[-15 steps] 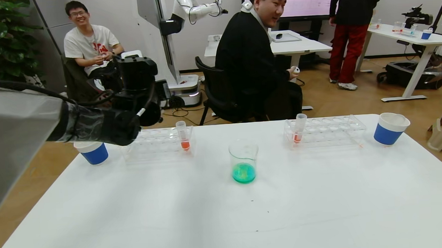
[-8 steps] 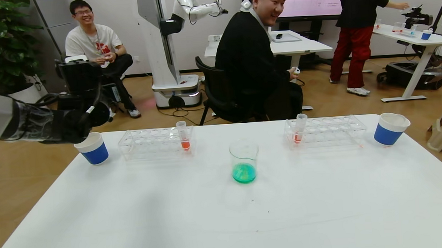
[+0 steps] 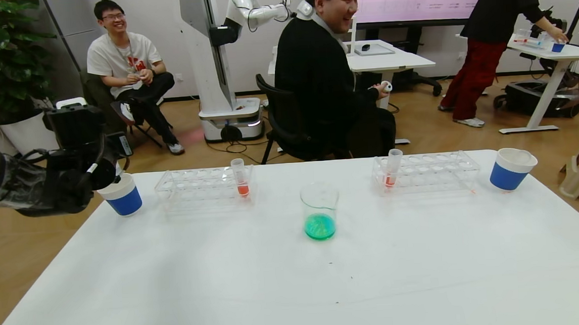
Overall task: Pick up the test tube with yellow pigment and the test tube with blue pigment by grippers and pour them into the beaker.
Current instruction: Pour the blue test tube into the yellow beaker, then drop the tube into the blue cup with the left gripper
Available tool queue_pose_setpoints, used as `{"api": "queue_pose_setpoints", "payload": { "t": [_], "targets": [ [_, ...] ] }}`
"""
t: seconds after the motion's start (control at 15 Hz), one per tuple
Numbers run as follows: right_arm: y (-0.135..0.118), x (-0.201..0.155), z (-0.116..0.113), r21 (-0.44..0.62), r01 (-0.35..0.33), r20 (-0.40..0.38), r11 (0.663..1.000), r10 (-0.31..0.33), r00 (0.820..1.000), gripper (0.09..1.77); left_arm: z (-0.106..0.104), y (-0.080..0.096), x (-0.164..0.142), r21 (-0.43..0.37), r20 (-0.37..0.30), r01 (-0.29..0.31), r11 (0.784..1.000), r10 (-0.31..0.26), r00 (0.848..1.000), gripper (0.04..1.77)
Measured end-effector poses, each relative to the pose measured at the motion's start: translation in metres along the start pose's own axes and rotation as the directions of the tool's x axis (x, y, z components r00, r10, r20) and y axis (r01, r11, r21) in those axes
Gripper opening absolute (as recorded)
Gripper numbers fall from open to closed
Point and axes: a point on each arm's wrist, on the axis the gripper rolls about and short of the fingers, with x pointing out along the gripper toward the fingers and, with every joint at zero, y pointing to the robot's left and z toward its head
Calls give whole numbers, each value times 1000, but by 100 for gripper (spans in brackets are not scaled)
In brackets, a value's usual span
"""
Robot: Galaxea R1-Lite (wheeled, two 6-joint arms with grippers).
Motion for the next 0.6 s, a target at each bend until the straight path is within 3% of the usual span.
{"api": "queue_pose_setpoints", "payload": {
  "t": [0.27, 0.6],
  "targets": [
    [0, 0, 0, 0, 0, 0, 1000, 0, 1000, 174, -5, 2, -2, 9, -15, -7, 1000, 7, 1000, 49],
    [0, 0, 0, 0, 0, 0, 1000, 0, 1000, 174, -27, 1, 4, 6, -9, -11, 1000, 11, 1000, 49]
  ]
}}
